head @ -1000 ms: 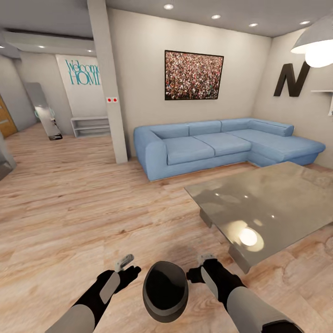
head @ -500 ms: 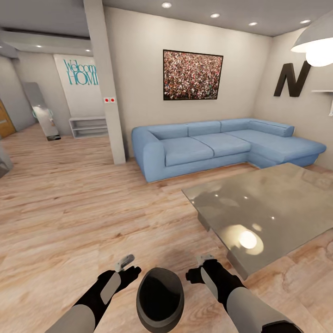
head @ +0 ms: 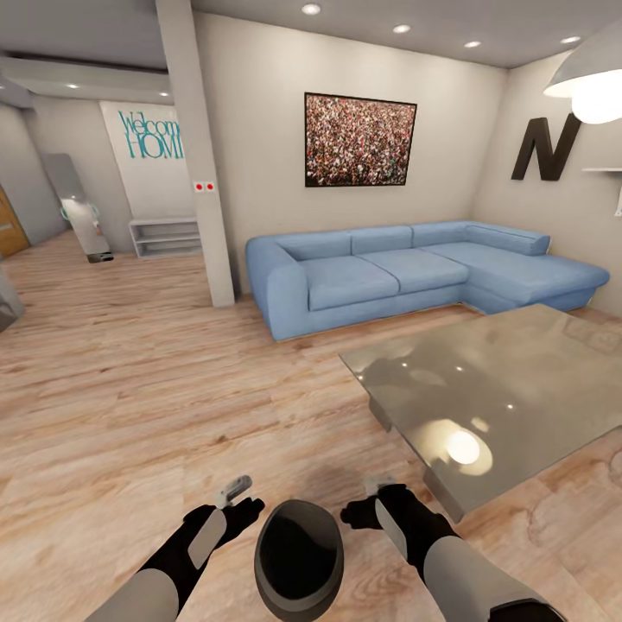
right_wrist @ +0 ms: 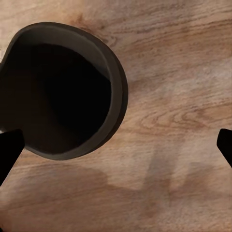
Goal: Place each of the two pumpkins and all three candles from the living room inside a cabinet in the living room (use any cabinet), then make sure every cabinet is closed, and position the cauldron so it is next to a table in the living room.
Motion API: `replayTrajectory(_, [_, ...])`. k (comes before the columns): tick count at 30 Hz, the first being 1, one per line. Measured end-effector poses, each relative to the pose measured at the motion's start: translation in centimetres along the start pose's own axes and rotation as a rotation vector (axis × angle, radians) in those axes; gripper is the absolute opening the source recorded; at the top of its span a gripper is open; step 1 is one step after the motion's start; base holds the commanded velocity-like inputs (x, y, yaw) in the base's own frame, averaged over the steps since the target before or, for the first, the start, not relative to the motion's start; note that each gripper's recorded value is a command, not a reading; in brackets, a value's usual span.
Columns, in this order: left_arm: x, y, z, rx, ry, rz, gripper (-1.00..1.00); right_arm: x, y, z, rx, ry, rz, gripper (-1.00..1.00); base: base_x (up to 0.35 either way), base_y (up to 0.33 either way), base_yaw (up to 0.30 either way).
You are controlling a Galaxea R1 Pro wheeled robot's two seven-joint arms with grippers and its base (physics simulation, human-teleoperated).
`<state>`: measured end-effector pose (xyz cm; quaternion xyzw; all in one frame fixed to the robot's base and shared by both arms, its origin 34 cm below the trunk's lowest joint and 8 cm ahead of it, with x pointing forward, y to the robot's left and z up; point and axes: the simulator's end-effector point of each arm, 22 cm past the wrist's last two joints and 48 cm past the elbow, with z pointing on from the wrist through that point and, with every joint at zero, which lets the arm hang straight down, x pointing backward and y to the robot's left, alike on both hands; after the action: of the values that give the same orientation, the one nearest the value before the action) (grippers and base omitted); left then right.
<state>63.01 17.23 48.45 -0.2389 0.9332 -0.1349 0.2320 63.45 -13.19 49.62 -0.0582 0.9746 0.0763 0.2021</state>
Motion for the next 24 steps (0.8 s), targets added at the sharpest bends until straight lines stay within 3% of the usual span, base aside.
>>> replayTrajectory(24, [2.5,1.9,3.8,0.005,0.001,-0.001,1.0,2.6,-0.3,4.1,-0.006,-0.004,-0.002,1.0,0.0,0.0,0.0])
